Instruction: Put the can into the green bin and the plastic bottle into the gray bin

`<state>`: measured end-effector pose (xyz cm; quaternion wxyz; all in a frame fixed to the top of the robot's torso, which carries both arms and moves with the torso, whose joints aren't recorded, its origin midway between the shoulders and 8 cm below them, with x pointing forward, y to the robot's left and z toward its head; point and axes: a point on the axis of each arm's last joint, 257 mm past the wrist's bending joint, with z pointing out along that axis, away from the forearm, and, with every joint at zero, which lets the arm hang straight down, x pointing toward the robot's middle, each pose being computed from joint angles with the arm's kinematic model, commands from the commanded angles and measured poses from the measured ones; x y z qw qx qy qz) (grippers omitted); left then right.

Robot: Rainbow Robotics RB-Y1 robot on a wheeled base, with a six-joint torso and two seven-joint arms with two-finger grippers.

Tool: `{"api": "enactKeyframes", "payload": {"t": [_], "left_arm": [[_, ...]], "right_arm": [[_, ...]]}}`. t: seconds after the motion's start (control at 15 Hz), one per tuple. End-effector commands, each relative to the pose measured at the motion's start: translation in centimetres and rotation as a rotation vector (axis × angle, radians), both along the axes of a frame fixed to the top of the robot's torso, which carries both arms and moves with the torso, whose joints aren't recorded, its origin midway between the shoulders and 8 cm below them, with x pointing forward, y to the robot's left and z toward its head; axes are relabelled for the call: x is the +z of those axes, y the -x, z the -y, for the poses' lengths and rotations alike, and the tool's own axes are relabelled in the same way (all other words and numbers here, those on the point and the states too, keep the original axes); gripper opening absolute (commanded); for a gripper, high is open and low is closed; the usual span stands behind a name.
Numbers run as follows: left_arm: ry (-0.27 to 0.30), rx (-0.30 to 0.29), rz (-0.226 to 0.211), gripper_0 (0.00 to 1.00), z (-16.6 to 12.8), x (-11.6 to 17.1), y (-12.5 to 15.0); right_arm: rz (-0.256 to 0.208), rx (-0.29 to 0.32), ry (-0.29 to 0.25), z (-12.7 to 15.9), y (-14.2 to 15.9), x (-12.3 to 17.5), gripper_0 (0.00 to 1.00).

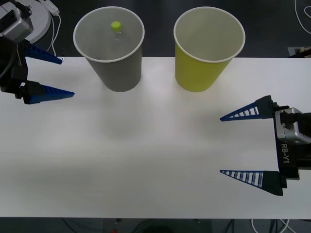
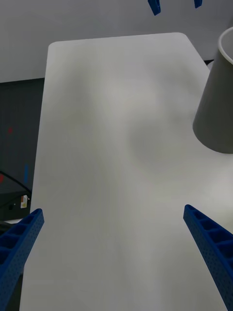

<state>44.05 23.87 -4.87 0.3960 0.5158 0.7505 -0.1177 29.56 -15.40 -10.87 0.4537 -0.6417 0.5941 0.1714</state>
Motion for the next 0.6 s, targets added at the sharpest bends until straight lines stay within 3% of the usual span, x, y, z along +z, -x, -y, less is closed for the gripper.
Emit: {"api": "enactKeyframes", "payload": {"t": [0.07,0.6], "left_arm": [[-0.037,-0.020,0.019,1.00,-0.4,-0.6,1.9],[-0.063,-0.083,0.047,1.00,-0.5,-1.7,8.1]], "right_arm": [[0.000,0.000,0.000,0.0,0.0,0.0,1.00],[0.000,0.000,0.000,0.0,0.0,0.0,1.00]]}}
